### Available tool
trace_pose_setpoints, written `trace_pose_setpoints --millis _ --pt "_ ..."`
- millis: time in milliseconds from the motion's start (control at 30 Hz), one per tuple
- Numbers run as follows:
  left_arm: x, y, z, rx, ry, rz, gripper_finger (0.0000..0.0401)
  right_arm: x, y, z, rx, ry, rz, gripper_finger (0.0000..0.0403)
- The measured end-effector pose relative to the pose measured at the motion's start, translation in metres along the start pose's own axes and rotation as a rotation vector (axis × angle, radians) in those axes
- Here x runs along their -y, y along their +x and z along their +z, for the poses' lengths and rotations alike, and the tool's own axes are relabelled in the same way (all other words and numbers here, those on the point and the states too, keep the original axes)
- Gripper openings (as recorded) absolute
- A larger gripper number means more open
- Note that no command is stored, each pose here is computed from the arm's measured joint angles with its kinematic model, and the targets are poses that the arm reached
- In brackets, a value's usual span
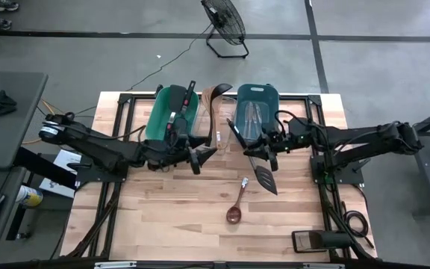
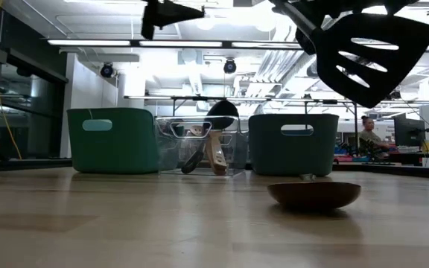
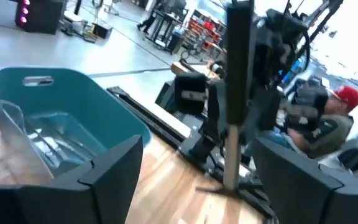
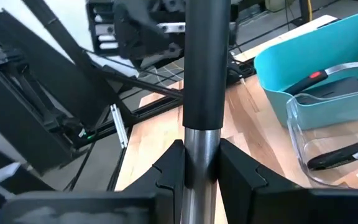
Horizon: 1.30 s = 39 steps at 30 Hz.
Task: Pick & Place Kitchen Items
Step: Put the black slotted spatula into the transparent bin
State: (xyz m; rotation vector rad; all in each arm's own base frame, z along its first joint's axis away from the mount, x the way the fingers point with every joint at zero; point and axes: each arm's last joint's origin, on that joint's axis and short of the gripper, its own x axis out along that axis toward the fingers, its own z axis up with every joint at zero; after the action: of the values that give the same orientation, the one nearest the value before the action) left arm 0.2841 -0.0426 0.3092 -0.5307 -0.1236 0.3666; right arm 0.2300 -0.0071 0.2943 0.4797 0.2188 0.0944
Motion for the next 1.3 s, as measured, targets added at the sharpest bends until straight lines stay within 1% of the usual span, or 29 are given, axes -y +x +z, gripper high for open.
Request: trace_pose_setpoints --millis 67,167,367,500,600,700,833,933,1033,1133,1300 --pt "0.002 0.008 0.004 0.009 -0.007 -0.009 0.0302 0.0 0.0 0.0 -0.002 -0.019 0.005 0.0064" --pt "0.003 0.02 0.009 -0.005 -0.011 -0.049 0.0302 0.001 0.0 0.002 0.008 -0.029 0.013 0.0064" --pt "0.007 0.042 0.013 -0.03 -0.007 -0.109 0.0303 0.007 -0.003 0.014 0.082 -0.046 0.058 0.0064" --pt "0.009 0.051 0.011 -0.046 -0.003 -0.124 0.0303 0.013 -0.007 0.023 0.138 -0.007 0.074 0.0064" --pt "0.012 0.056 0.01 -0.047 -0.003 -0.128 0.0303 0.017 -0.009 0.029 0.191 0.018 0.054 0.0064" --pt "0.014 0.064 0.004 -0.063 0.007 -0.118 0.0303 0.02 -0.011 0.033 0.224 0.02 0.038 0.0064" --pt "0.018 0.075 0.001 -0.042 0.011 -0.09 0.0303 0.024 -0.009 0.033 0.232 0.021 0.009 0.0064" --pt "0.018 0.083 -0.003 -0.032 0.056 -0.048 0.0303 0.024 -0.008 0.033 0.238 -0.003 0.019 0.0064" --pt "0.022 0.088 -0.002 -0.017 0.084 -0.025 0.0303 0.023 -0.007 0.033 0.223 -0.006 0.046 0.0064" --pt "0.021 0.093 -0.004 -0.024 0.136 0.036 0.0303 0.022 -0.007 0.034 0.227 -0.015 0.066 0.0064" --pt "0.024 0.098 -0.005 -0.031 0.149 0.033 0.0303 0.022 -0.007 0.034 0.228 -0.022 0.069 0.0064"
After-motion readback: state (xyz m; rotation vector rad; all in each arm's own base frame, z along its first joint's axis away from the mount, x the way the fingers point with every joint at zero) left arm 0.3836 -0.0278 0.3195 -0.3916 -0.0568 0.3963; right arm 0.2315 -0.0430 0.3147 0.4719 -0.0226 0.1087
